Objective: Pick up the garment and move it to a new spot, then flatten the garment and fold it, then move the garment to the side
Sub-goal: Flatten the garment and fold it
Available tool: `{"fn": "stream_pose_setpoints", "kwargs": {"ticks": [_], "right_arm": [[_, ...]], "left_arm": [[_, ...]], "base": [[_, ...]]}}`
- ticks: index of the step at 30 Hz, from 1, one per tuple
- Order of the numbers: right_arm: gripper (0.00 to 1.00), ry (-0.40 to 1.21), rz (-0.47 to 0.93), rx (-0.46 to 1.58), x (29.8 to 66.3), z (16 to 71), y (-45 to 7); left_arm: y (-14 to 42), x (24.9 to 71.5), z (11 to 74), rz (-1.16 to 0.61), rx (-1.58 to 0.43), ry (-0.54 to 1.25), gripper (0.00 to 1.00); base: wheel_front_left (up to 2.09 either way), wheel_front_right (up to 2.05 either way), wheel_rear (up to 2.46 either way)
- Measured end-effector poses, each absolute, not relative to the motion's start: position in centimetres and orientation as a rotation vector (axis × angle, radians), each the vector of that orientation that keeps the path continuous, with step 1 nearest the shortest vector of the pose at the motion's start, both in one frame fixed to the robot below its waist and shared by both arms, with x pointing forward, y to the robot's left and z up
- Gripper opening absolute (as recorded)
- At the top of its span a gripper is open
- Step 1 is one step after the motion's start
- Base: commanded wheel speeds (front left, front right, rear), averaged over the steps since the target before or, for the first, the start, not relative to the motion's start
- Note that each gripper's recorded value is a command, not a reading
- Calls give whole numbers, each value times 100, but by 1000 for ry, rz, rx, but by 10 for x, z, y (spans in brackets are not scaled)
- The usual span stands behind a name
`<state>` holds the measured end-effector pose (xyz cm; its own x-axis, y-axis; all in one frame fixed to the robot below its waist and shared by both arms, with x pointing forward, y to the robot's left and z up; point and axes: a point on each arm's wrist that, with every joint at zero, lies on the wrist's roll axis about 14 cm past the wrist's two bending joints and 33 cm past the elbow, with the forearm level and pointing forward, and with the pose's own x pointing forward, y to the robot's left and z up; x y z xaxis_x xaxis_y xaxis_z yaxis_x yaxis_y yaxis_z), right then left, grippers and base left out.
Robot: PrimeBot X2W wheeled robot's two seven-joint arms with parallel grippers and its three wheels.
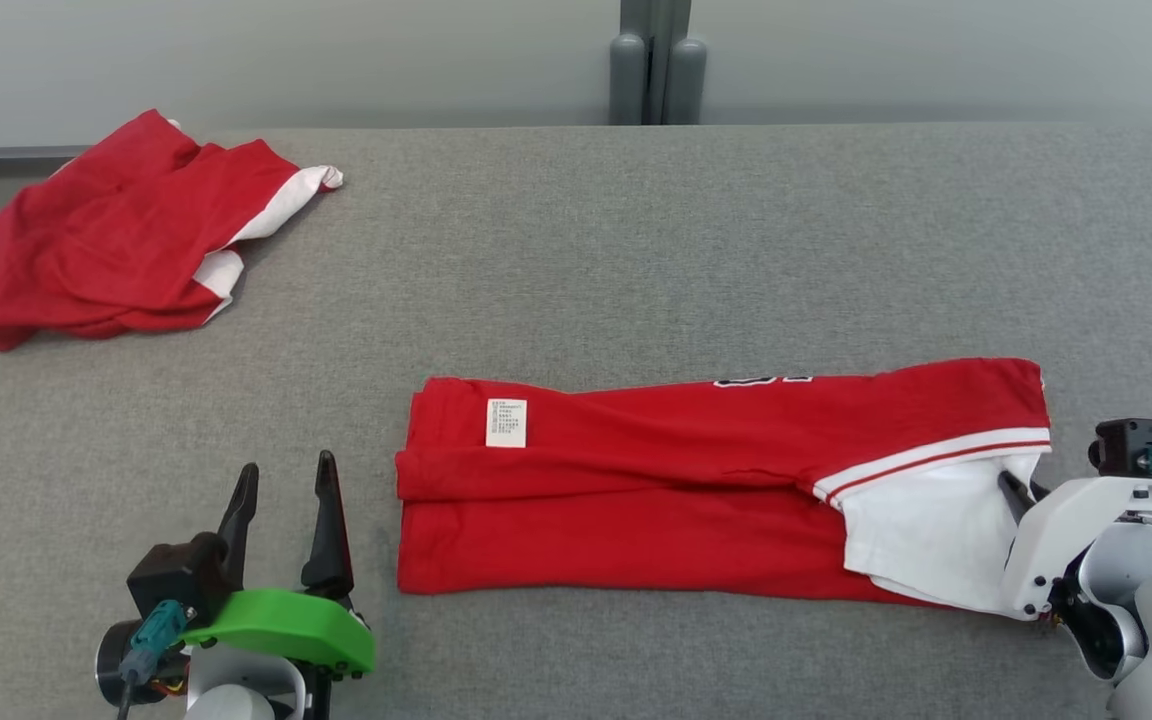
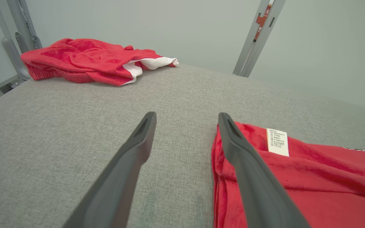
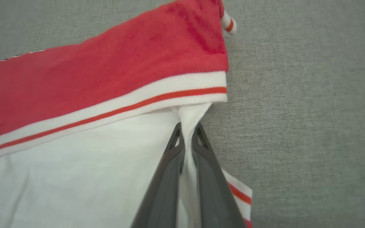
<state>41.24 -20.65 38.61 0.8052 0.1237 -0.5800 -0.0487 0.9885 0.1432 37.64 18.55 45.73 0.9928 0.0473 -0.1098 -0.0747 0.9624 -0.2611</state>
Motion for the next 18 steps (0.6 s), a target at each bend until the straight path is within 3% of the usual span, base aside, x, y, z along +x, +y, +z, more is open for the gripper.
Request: {"fn": "stream_pose_setpoints", "kwargs": {"ticks": [11,18], "right_arm": [[0,506,-116,127,403,428,-298],[0,458,-134,204,390,436,-294]], "left_arm": [[155,391,458,-27,-273,110,100],[141,396,453,-65,-274,130,100]], "base": [[0,0,0],[0,0,0]]}}
